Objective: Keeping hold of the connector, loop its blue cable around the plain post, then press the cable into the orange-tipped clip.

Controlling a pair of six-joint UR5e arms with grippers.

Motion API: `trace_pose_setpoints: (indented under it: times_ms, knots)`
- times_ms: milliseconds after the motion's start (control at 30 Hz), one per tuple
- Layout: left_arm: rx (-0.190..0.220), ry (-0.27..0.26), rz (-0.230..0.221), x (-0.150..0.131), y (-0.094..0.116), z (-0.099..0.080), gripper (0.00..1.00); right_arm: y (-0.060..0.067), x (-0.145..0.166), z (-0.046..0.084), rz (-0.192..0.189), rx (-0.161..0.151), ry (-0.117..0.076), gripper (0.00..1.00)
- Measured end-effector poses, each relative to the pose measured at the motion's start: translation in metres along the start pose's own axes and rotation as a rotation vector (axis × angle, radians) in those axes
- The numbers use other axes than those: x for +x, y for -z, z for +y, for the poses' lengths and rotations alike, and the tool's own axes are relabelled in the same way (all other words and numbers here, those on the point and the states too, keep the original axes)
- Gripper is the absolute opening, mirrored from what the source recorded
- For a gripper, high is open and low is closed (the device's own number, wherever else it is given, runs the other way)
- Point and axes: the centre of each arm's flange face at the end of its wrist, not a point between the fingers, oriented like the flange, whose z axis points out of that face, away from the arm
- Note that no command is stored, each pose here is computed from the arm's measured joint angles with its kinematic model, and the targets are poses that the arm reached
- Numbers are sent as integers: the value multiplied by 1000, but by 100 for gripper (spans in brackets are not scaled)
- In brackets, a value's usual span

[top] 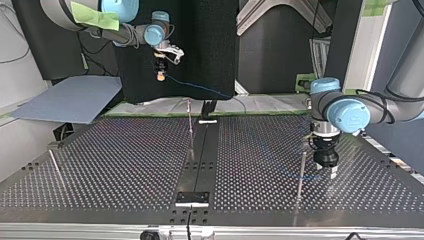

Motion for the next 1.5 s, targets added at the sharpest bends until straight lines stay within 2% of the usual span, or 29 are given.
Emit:
trace_pose_setpoints:
  times_ms: [167,300,433,633,900,1033,1233,1367,1500]
  knots:
    - [0,0,2,0,0,0,100,8,20,6,47,-8,-26,0]
    - [0,0,3,0,0,0,100,17,23,13,65,-9,-45,0]
    - [0,0,4,0,0,0,100,22,22,19,80,7,-58,0]
    - [-2,18,9,1,1,0,100,18,24,25,94,37,-78,0]
    - [7,92,17,0,0,2,100,11,25,41,90,25,-88,0]
    - [21,129,39,2,1,4,100,9,24,46,83,21,-90,0]
    - [24,189,81,11,7,11,100,8,24,51,73,14,-90,0]
    - [47,230,109,13,12,10,100,8,24,52,70,13,-89,0]
    - [72,268,111,9,15,7,100,8,23,52,68,14,-89,0]
